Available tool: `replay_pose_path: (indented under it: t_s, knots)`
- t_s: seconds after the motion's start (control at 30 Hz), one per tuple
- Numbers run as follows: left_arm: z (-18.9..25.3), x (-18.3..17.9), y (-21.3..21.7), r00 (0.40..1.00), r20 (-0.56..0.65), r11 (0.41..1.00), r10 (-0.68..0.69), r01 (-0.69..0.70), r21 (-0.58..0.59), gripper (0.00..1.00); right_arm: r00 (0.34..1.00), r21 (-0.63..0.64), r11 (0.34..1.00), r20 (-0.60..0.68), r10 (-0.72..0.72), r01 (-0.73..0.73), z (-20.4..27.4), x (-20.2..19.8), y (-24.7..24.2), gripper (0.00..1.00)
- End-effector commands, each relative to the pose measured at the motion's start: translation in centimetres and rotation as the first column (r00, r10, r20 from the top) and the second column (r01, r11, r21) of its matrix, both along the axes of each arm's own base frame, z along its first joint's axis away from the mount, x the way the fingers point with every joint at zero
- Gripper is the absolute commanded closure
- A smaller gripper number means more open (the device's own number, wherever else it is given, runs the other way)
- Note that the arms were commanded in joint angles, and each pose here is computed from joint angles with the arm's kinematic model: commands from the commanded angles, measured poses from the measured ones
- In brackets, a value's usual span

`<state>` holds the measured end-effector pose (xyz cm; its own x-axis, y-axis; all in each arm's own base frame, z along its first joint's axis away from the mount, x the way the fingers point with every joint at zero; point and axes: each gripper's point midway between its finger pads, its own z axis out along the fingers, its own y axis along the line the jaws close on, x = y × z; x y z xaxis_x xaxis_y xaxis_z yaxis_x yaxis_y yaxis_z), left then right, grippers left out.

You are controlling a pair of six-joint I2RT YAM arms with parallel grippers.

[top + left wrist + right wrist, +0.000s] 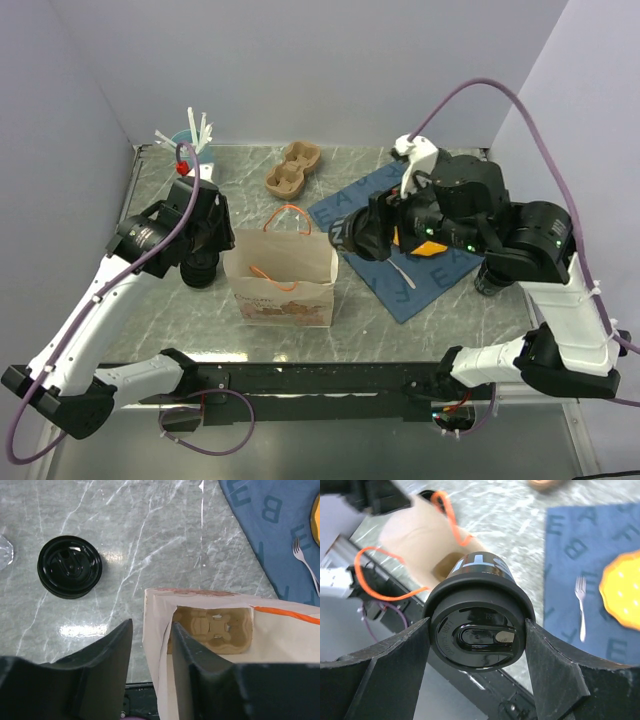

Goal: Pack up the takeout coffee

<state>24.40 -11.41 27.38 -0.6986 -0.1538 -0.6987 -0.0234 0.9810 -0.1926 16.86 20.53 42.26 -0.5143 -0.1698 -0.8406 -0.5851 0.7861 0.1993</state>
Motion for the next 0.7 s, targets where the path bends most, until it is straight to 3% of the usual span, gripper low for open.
replay_pose_path:
  t_s: [0.0,0.2,0.4,0.67]
  knots:
    - [0.9,0.6,-1.0,0.997,0.058,0.998,-0.048,0.050,-0.045,0.62,0.981,0.045,0.982,0.084,0.177,-0.181,1.3,-0.7,4.0,0.44]
    - [1.5,-0.2,-3.2,0.981,0.108,0.975,-0.158,0.173,-0.141,0.80,0.961,0.013,0.966,0.113,0.254,-0.257,0.1,-0.6,6.6,0.44]
    - [2.6,-0.9,-4.4,0.958,0.165,0.947,-0.236,0.264,-0.182,0.99,0.950,-0.099,0.956,0.127,0.286,-0.275,-1.8,0.6,8.7,0.45]
    - [3.8,-1.0,-5.2,0.915,0.265,0.918,-0.304,0.356,-0.174,0.99,0.937,-0.308,0.915,0.145,0.317,-0.262,-4.9,1.6,10.6,0.45]
